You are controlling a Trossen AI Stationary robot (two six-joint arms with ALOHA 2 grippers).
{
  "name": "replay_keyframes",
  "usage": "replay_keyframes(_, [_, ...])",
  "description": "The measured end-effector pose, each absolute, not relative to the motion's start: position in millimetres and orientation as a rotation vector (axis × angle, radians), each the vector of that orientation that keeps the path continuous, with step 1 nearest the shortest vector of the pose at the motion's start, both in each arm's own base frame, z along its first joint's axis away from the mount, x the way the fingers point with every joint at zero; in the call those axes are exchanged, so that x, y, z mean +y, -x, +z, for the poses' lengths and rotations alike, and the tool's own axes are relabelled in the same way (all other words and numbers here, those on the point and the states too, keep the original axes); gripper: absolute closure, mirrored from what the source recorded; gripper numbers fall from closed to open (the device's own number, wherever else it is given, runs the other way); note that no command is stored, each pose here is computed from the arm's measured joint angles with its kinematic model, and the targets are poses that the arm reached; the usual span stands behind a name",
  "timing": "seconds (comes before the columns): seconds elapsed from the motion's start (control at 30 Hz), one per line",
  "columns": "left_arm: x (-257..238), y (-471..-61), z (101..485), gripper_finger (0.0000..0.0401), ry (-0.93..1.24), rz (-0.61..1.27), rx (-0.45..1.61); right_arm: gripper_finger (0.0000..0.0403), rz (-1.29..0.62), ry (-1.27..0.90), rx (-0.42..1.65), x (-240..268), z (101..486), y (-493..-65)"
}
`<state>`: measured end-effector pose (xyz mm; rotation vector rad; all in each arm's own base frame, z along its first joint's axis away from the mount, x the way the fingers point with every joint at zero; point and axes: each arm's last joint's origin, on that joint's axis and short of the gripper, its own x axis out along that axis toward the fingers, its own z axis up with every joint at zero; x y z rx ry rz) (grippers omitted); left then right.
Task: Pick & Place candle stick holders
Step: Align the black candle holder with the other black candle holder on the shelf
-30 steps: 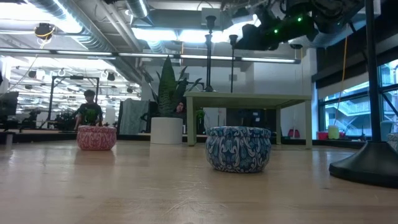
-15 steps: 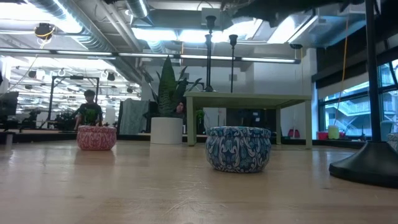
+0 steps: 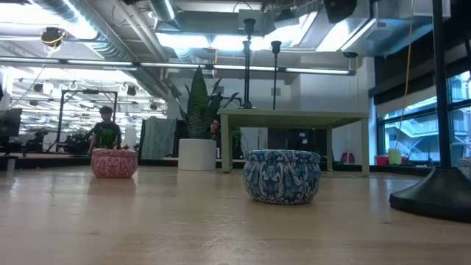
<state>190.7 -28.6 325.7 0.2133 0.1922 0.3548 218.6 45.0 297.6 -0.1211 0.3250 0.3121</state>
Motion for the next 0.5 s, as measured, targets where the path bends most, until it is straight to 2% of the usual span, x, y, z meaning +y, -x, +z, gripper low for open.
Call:
replay_keyframes(0.23, [-28.6,-190.7,325.7,0.0271,-0.213,0.354,0.192,0.0161,0.490,0.029,0.346,67.8,297.1,-212.0])
replay_keyframes(0.37, [-28.6,-190.7,325.7,0.0272,-0.189,0.356,0.188,0.0151,0.660,-0.015,0.364,84.0,297.1,-205.2])
replay_keyframes(0.5, [-28.6,-190.8,325.7,0.0272,-0.156,0.358,0.182,0.0150,0.731,0.013,0.374,97.6,293.9,-198.8])
